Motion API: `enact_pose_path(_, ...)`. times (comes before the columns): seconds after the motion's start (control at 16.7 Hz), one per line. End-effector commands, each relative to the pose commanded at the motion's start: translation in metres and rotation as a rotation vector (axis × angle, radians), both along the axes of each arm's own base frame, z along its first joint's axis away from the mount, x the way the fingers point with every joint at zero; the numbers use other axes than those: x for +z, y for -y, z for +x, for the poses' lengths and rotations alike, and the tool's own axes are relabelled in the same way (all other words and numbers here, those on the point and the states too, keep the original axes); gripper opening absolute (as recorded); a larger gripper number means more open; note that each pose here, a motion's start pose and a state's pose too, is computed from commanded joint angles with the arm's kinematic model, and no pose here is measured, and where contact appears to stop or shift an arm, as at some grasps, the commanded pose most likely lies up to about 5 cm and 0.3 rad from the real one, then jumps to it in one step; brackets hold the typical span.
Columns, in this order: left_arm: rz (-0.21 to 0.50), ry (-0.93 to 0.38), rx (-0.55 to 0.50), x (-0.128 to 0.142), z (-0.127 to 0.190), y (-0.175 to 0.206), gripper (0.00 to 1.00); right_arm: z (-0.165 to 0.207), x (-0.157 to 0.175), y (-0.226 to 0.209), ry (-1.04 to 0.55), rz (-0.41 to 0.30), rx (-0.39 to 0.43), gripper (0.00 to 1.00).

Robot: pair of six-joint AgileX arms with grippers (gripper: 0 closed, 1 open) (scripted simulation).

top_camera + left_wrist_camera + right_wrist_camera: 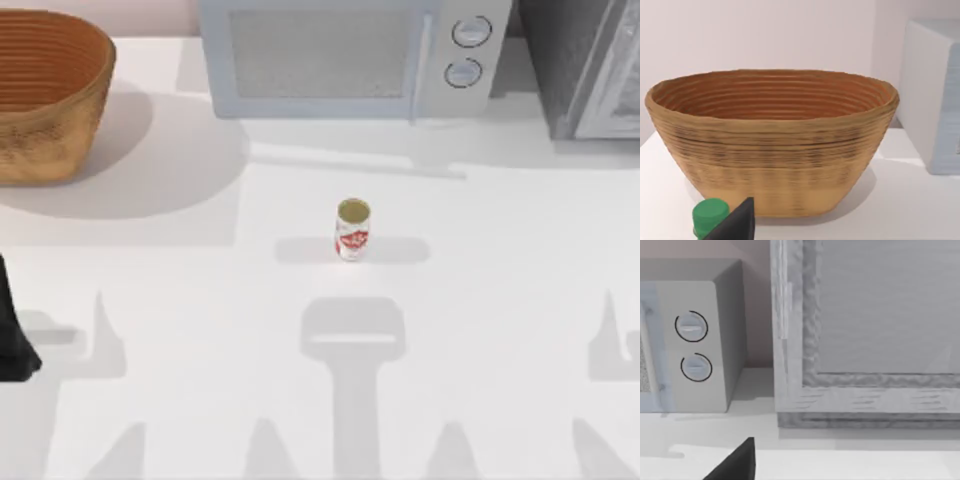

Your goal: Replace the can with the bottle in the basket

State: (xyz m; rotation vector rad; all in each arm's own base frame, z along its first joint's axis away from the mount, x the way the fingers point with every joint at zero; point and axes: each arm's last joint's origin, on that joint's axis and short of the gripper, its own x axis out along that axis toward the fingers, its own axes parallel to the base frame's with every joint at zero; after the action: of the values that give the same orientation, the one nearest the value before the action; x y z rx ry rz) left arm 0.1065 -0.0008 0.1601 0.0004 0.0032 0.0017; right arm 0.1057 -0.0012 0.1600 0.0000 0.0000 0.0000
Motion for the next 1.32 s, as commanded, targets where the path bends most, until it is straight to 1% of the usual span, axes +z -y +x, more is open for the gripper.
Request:
enact_pose_path(0.24,0.008,-0.026,0.017,-0.003,0.009,-0.005,1.0,0.0,0.0,0.0,0.0,0.0,0.0,1.0)
enact_pose_path(0.66,0.03,-0.075,0.009,-0.014,0.038,-0.027,1.0,0.0,0.0,0.0,0.0,0.0,0.0,1.0)
enact_pose_path(1.02,0.038,-0.119,-0.015,-0.041,0.056,-0.054,1.0,0.0,0.0,0.0,0.0,0.0,0.0,1.0)
enact_pose_path(1.32,0.022,-0.165,-0.023,-0.069,0.054,-0.073,1.0,0.0,0.0,0.0,0.0,0.0,0.0,1.0)
